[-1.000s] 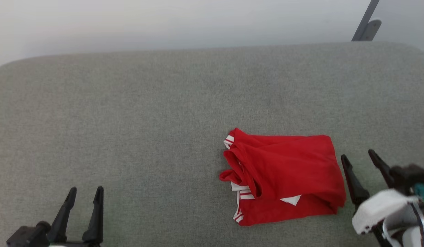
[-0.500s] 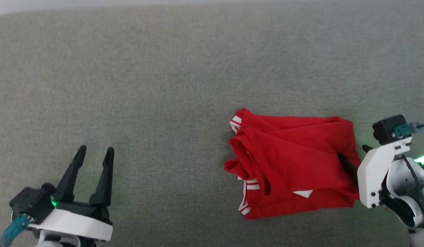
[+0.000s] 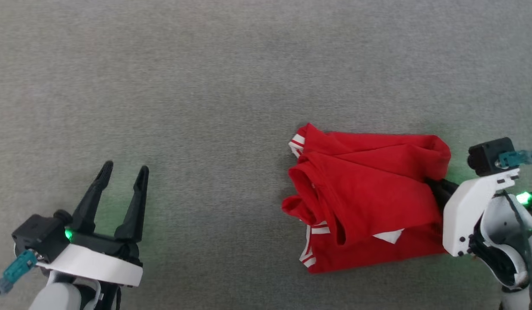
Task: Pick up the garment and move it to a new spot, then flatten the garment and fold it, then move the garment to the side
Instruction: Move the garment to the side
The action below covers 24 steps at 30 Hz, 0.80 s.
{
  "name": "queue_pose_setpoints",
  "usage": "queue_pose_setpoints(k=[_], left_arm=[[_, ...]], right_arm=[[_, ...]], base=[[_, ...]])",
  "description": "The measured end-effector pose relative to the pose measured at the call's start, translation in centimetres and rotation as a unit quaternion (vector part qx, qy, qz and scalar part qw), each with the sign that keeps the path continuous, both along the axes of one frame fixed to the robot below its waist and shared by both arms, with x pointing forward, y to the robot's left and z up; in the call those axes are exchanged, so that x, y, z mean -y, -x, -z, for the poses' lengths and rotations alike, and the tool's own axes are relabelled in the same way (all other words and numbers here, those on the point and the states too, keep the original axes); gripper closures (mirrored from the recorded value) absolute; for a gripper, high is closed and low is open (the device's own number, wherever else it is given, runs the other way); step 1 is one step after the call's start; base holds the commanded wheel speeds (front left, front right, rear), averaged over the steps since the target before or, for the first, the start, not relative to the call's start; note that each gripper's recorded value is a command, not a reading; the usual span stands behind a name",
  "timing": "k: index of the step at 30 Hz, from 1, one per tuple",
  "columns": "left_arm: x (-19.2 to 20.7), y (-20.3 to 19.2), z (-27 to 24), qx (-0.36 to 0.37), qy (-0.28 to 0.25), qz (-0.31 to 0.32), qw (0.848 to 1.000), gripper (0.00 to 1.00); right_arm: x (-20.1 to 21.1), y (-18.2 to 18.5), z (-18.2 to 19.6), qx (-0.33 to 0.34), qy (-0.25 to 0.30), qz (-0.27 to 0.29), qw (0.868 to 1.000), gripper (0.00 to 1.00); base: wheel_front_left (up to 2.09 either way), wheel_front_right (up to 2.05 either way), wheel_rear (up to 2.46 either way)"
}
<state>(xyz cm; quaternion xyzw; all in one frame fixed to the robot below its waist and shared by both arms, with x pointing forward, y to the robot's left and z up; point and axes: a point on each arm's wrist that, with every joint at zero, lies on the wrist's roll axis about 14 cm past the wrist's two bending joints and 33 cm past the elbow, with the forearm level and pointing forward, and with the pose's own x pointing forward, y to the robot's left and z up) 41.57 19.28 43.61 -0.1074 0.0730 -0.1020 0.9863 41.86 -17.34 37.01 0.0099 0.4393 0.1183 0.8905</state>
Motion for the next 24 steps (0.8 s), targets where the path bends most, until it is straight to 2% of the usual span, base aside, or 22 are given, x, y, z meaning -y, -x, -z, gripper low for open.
queue_pose_setpoints(k=[6,12,15,20,23,24], left_arm=[[2.8,-2.5,-0.9,0.026,0.0,0.061,0.998,0.0],[6.2,-5.9,-2.1,0.067,-0.003,0.135,0.989,0.0],[7.7,-7.9,-2.5,0.09,-0.01,0.17,0.981,0.0],[9.8,-11.0,-3.1,0.13,-0.01,0.215,0.968,0.0],[10.5,-12.6,-3.1,0.146,-0.006,0.23,0.962,0.0],[10.7,-13.5,-2.9,0.154,-0.003,0.234,0.96,0.0]], right_arm=[[5.6,0.4,-1.3,0.044,0.025,0.089,0.995,1.0],[13.3,1.0,-3.1,0.086,0.087,0.187,0.975,1.0],[17.0,0.7,-4.2,0.11,0.121,0.233,0.959,1.0],[23.1,0.3,-5.7,0.143,0.192,0.298,0.924,1.0],[25.9,-0.5,-6.6,0.168,0.227,0.327,0.902,1.0],[27.4,-1.0,-7.1,0.186,0.247,0.343,0.887,1.0]], base=[[0.0,0.0,0.0],[0.0,0.0,0.0],[0.0,0.0,0.0],[0.0,0.0,0.0],[0.0,0.0,0.0],[0.0,0.0,0.0]])
